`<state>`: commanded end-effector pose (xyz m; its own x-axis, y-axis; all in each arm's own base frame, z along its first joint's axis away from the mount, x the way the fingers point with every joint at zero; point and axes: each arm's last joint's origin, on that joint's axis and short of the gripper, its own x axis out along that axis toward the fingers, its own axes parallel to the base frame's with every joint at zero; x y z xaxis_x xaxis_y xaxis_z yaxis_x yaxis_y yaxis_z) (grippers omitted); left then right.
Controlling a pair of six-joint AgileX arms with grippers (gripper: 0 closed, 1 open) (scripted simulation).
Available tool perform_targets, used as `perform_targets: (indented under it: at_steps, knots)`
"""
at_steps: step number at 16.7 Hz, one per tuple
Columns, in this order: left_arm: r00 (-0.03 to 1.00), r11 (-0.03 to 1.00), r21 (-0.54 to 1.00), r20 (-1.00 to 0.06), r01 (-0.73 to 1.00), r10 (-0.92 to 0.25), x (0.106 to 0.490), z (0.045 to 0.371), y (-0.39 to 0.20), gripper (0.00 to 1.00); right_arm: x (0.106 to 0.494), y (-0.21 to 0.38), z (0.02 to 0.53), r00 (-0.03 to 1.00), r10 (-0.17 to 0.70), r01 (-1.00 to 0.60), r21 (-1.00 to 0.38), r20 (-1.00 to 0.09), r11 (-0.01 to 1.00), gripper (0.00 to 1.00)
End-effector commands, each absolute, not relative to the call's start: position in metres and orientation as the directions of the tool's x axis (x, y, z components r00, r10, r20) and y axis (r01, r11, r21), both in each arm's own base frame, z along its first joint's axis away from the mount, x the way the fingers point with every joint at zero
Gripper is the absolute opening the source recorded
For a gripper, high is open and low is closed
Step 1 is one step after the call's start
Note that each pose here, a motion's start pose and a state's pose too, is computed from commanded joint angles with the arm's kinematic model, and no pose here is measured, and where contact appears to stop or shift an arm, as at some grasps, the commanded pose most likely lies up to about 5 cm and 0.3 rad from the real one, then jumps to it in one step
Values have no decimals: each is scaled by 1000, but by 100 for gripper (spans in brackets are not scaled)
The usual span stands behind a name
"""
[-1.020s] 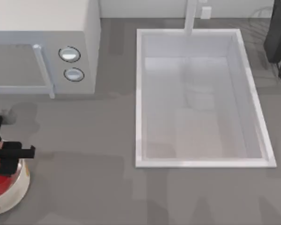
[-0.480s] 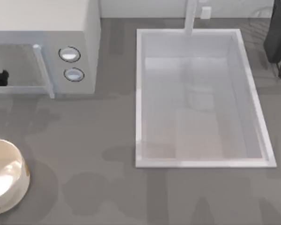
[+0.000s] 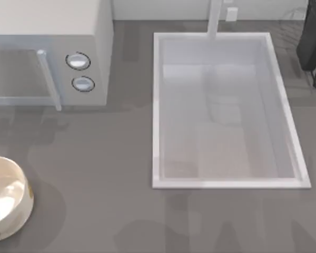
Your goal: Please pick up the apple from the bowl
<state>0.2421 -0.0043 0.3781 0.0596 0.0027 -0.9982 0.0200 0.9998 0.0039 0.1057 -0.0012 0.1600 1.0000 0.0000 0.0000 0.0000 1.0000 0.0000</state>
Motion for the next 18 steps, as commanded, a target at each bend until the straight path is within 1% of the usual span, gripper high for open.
perform_targets:
  at_steps: [4, 7, 9, 11, 14, 16, 18]
  knots:
    - [56, 1000, 5, -998, 18, 4, 244, 376, -4, 0, 106, -1, 160, 1000, 0, 0, 0, 0, 1000, 100]
    - [40, 1000, 1, -999, 18, 1, 259, 364, -22, 0, 106, -1, 160, 1000, 0, 0, 0, 0, 1000, 100]
    - [28, 1000, -1, -1000, 18, -2, 273, 347, -51, 0, 106, -1, 160, 1000, 0, 0, 0, 0, 1000, 100]
    - [16, 1000, -2, -1000, 19, -3, 281, 327, -93, 0, 106, -1, 160, 1000, 0, 0, 0, 0, 1000, 100]
    - [3, 1000, 0, -1000, 20, 0, 280, 294, -156, 0, 106, -1, 160, 1000, 0, 0, 0, 0, 1000, 100]
    - [0, 1000, 0, -1000, 20, 0, 277, 277, -181, 0, 106, -1, 160, 1000, 0, 0, 0, 0, 1000, 100]
    - [0, 1000, 0, -1000, 20, 0, 274, 269, -191, 0, 106, -1, 160, 1000, 0, 0, 0, 0, 1000, 100]
